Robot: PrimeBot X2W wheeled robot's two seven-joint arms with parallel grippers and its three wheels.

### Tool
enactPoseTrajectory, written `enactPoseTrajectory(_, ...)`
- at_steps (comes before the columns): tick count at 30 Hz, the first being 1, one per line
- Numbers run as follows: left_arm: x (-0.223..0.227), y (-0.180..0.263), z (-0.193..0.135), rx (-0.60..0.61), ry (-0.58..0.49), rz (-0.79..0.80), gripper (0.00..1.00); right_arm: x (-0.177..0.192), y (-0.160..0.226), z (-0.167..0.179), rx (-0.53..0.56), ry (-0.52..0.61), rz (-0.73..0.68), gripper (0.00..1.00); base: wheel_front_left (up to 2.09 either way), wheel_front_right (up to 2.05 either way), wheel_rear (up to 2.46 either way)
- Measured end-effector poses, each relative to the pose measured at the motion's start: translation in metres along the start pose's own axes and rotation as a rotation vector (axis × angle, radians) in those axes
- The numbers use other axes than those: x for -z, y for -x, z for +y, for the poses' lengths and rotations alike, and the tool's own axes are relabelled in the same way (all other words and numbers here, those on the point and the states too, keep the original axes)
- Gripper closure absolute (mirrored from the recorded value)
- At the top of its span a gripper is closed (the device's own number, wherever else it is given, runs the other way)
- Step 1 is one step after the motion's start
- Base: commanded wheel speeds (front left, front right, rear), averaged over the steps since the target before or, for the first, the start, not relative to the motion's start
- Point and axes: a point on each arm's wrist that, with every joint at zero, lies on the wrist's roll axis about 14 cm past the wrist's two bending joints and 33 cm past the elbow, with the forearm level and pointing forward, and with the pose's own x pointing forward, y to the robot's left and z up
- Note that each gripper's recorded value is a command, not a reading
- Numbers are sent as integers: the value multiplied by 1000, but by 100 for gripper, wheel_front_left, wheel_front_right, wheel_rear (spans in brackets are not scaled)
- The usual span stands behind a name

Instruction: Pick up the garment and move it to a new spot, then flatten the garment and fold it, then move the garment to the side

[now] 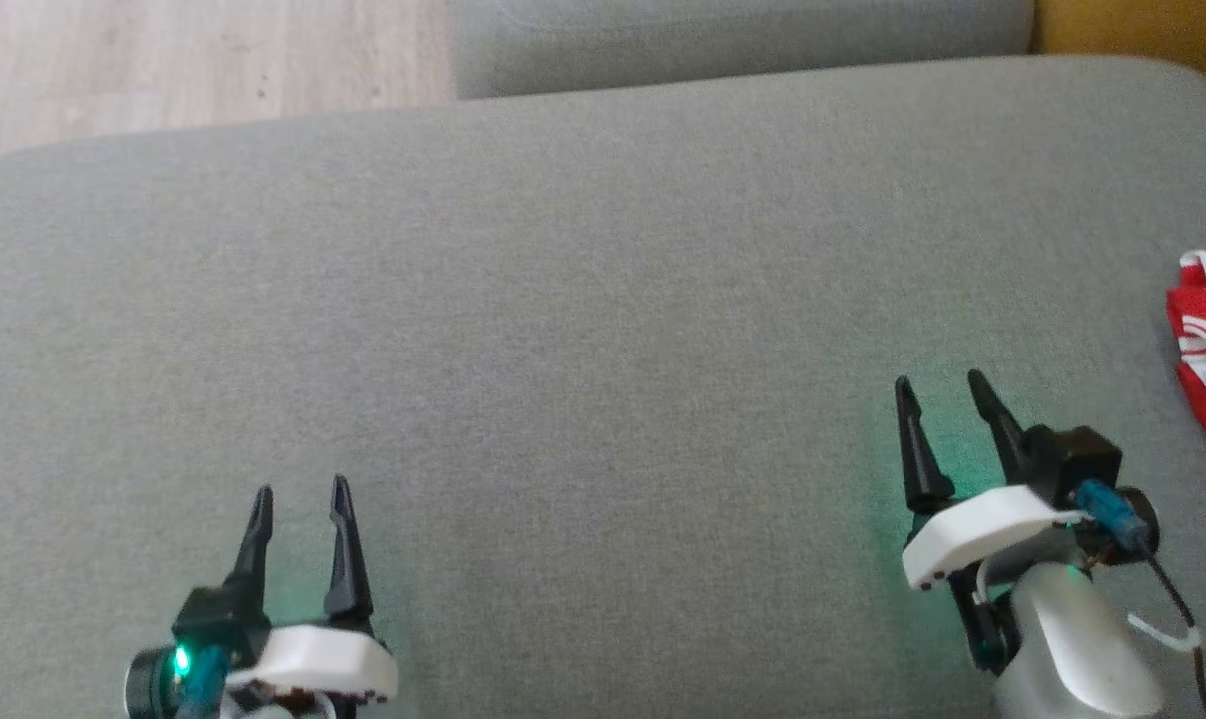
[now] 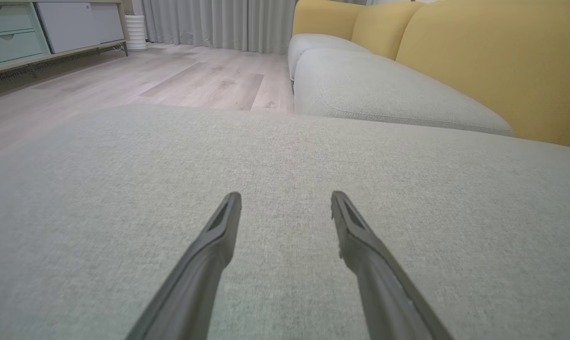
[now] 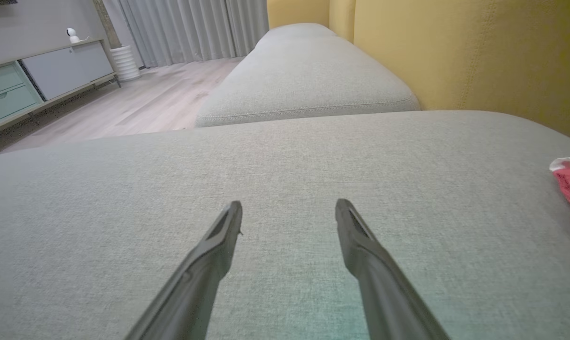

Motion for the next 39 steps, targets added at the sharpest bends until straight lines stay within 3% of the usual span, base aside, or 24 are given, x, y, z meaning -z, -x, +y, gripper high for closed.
enactPoseTrajectory(16, 0, 34, 12, -31, 35, -18, 0, 2, 24, 18, -41, -21, -10, 0, 0, 0, 0)
enactPoseTrajectory(17, 1, 34, 12, -30, 42, -14, 100, 3, 24, 18, -40, -25, -8, 100, 0, 0, 0)
enactPoseTrajectory(25, 48, 57, 19, -59, 60, 135, 100, 63, 55, 15, -7, -71, 166, 100, 0, 0, 0)
enactPoseTrajectory(39, 46, 54, 22, -89, 214, 145, 100, 47, 48, 7, 44, -229, 125, 100, 0, 0, 0)
